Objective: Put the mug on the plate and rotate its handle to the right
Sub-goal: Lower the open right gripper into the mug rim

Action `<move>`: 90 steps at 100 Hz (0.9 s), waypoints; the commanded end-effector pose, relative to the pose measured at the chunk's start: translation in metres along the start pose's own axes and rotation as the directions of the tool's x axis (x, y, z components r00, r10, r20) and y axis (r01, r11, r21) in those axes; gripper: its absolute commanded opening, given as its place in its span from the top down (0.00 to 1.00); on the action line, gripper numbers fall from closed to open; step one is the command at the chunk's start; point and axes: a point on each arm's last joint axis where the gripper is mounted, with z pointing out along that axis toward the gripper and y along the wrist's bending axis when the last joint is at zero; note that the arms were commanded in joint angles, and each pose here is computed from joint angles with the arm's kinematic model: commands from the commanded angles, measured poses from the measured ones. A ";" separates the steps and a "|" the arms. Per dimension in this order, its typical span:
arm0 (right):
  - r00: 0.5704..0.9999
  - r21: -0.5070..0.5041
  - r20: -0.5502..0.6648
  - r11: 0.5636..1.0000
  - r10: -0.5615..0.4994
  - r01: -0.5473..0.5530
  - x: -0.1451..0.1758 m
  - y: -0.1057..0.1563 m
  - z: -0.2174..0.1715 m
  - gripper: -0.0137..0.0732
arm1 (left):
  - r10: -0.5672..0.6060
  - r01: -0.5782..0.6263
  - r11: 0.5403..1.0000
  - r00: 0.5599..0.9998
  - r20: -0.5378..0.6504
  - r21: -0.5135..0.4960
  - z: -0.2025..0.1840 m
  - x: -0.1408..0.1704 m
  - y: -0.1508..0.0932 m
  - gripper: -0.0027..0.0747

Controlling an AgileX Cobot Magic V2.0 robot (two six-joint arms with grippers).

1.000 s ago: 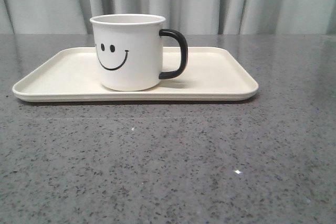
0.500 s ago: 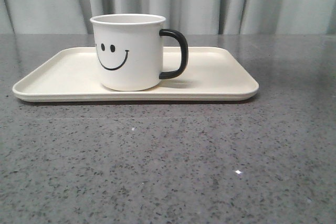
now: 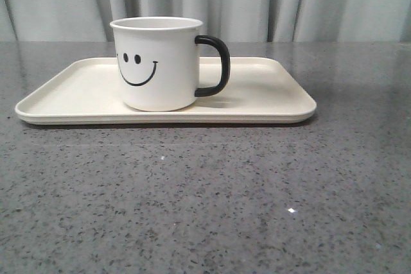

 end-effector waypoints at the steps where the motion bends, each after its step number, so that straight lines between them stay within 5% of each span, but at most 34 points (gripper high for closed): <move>1: 0.996 0.010 0.093 1.000 -0.014 0.013 -0.013 0.002 -0.017 0.40 | -0.006 0.006 1.000 0.999 0.042 -0.004 -0.003 -0.007 0.001 0.99; 90: 0.999 -0.043 -0.032 0.999 0.005 -0.006 0.000 0.005 0.057 0.40 | -0.006 0.006 1.000 0.999 0.042 -0.004 -0.003 -0.007 0.001 0.99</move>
